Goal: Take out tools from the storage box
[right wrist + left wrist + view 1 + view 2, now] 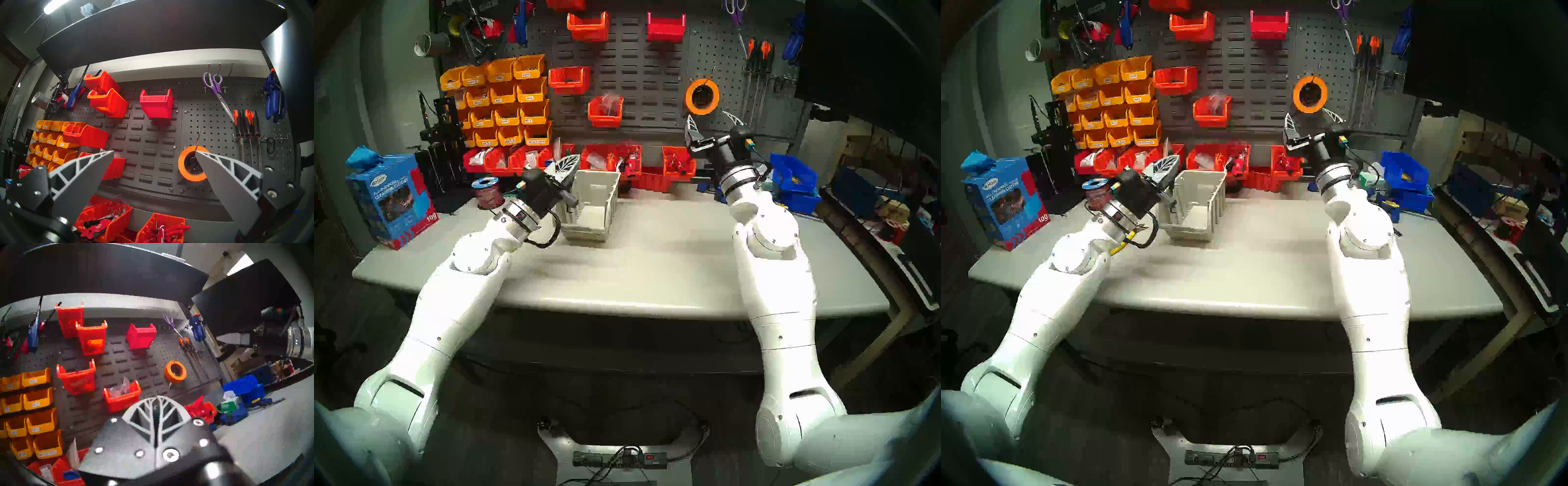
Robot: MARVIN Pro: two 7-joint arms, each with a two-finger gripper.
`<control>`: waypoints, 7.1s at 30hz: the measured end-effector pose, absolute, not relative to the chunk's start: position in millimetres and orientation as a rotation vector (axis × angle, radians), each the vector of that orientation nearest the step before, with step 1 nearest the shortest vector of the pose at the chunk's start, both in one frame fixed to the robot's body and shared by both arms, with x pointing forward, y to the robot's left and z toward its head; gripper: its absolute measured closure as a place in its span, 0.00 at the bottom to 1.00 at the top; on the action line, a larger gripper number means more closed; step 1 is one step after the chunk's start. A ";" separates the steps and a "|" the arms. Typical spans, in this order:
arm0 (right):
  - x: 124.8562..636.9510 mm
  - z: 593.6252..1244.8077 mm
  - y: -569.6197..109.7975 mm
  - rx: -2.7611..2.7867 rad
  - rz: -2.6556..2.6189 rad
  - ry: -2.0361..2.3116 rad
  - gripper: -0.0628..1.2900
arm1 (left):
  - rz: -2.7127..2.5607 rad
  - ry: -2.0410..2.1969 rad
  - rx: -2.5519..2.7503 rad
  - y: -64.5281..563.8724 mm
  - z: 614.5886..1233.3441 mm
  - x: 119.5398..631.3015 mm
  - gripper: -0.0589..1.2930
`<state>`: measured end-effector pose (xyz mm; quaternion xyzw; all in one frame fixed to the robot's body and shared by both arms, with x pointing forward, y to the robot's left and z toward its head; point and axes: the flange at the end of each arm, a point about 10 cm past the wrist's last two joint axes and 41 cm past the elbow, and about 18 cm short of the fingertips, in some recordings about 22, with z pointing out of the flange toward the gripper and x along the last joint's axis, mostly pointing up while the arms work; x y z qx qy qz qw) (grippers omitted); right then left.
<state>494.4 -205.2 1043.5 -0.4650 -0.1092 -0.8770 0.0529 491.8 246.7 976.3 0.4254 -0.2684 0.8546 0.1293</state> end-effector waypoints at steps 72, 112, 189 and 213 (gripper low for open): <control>494.3 1043.6 -205.2 -1.413 -2.666 -0.332 0.03 | 2.417 -0.979 1.974 343.1 939.8 509.4 0.95; 494.5 1043.2 -205.2 -1.414 -2.666 -0.332 0.03 | 2.764 -0.446 1.654 369.3 1039.7 502.2 0.04; 441.7 964.3 5.9 -1.977 -2.326 -0.498 0.03 | 2.921 -0.343 1.633 386.0 1040.3 496.8 0.04; 447.3 936.8 7.3 -2.126 -2.237 -0.505 0.03 | 2.923 -0.340 1.632 386.5 1040.5 496.7 0.04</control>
